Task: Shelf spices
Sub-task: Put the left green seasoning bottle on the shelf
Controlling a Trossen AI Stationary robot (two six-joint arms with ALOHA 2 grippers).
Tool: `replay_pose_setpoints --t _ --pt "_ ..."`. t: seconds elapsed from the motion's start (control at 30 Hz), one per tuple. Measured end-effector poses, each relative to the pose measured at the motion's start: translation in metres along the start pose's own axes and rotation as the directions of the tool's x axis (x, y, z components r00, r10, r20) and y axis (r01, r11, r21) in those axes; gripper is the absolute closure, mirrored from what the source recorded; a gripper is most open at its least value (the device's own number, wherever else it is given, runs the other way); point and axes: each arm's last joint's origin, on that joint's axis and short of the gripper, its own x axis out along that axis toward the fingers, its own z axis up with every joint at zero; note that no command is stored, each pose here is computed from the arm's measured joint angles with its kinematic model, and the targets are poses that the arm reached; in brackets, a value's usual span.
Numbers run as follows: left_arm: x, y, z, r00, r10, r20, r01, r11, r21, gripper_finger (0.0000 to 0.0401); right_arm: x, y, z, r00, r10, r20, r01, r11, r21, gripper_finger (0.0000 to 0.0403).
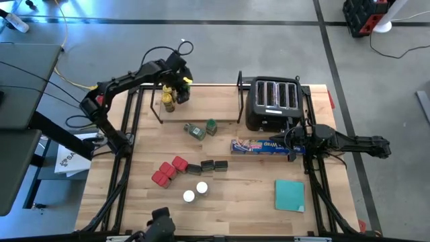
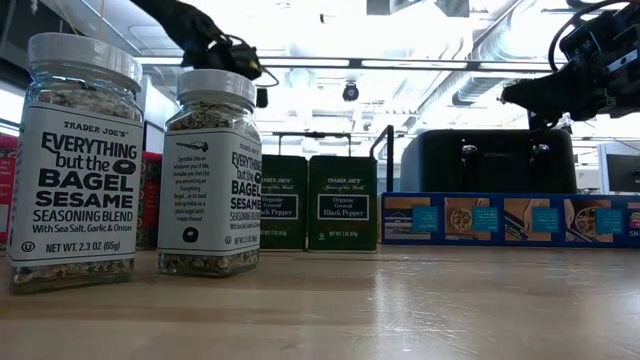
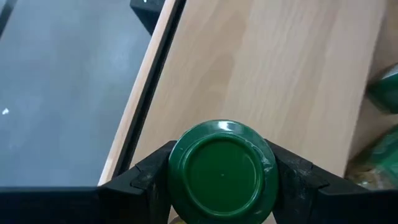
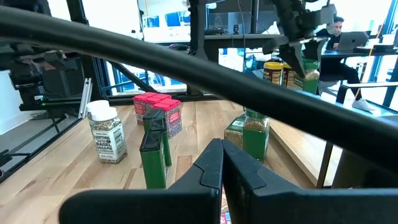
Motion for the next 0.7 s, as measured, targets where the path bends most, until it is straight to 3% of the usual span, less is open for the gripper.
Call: replay_pose_setpoints --t 0.23,0.5,0.7 --pt "0.013 0.002 -0.002 0.999 0.011 -0.039 -0.010 1.000 0.017 0.0148 0.000 0.000 0.000 1.000 0.000 0.000 0.000 1.000 0.000 0.0403" --pt "0.003 0.005 -0.002 0.990 0.125 -0.069 -0.118 0.988 0.100 0.0139 0.000 0.000 0.000 1.000 0.000 0.000 0.000 1.000 0.000 0.0403" --pt "0.004 0.006 -0.002 0.988 0.135 -0.072 -0.121 0.979 0.165 0.0138 0.000 0.000 0.000 1.000 0.000 0.000 0.000 1.000 0.000 0.0403"
